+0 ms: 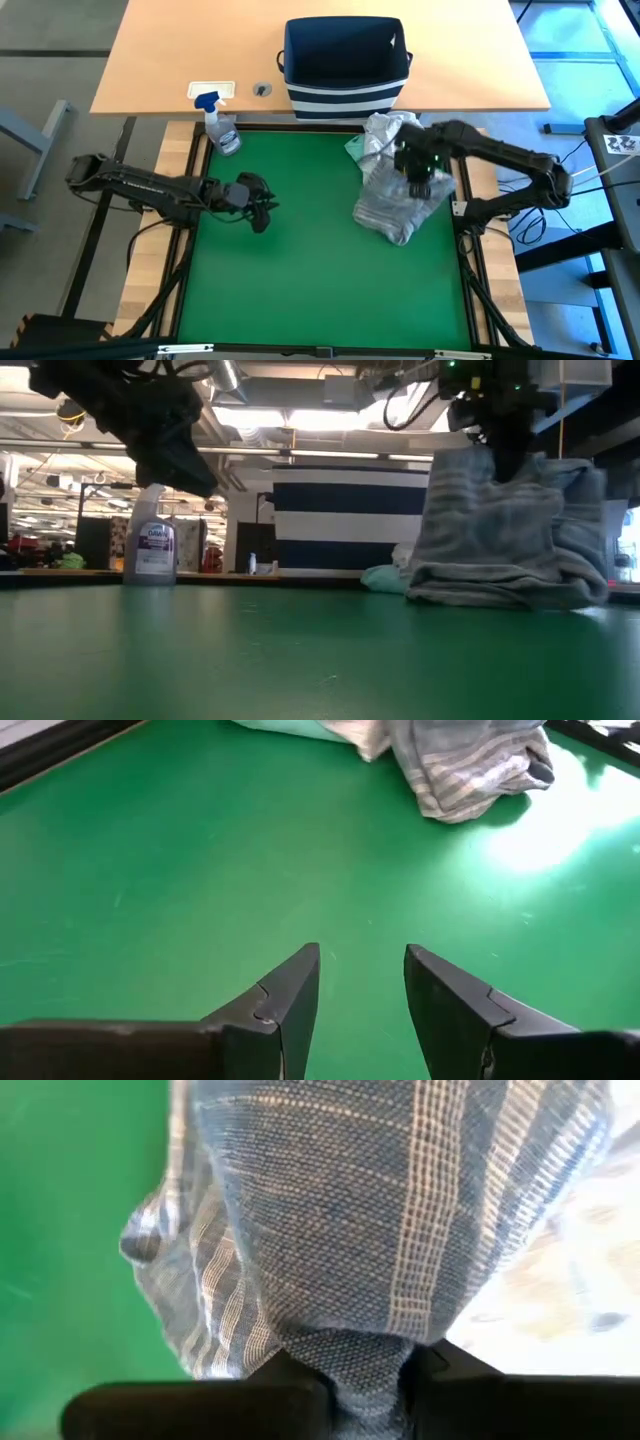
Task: Fold laundry
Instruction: Stack the blue polo shirt on top of the white polo shirt
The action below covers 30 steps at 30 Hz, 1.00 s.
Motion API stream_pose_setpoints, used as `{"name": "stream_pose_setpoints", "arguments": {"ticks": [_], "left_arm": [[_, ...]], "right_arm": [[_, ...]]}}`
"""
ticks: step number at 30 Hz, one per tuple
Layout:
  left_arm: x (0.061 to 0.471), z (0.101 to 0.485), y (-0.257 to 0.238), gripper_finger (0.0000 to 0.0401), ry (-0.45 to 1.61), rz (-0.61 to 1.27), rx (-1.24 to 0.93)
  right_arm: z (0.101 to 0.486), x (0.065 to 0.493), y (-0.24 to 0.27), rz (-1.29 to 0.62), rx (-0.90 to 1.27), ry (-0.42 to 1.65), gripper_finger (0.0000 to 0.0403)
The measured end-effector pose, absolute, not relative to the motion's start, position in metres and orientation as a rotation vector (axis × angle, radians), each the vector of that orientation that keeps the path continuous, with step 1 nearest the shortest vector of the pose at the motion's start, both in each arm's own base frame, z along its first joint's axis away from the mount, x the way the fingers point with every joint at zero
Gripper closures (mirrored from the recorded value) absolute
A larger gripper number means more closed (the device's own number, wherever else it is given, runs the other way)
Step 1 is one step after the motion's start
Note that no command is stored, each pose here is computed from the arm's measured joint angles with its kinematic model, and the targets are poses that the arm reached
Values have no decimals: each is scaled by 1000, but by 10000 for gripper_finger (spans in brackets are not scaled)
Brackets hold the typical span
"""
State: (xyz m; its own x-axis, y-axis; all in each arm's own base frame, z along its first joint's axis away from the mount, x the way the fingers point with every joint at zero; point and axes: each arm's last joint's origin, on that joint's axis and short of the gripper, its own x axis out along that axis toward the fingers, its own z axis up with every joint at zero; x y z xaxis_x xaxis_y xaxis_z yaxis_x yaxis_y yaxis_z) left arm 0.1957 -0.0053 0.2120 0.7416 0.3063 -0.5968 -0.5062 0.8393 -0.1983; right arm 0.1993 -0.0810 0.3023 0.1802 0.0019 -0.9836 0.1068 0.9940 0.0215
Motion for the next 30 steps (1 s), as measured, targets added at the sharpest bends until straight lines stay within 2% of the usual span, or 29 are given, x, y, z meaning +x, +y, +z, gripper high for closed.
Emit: {"name": "stream_pose_setpoints", "arguments": {"ticks": [9,22,30], "left_arm": [[196,213,20,258,577,506,-337],[191,213,44,258,584,612,-331],[188,215,52,258,570,649,-352]], "right_arm": [[340,201,-149,-179,-47,1301,363],[306,203,-241,-250,72,1415,362],[337,192,-256,-316,47,1356,361]]}}
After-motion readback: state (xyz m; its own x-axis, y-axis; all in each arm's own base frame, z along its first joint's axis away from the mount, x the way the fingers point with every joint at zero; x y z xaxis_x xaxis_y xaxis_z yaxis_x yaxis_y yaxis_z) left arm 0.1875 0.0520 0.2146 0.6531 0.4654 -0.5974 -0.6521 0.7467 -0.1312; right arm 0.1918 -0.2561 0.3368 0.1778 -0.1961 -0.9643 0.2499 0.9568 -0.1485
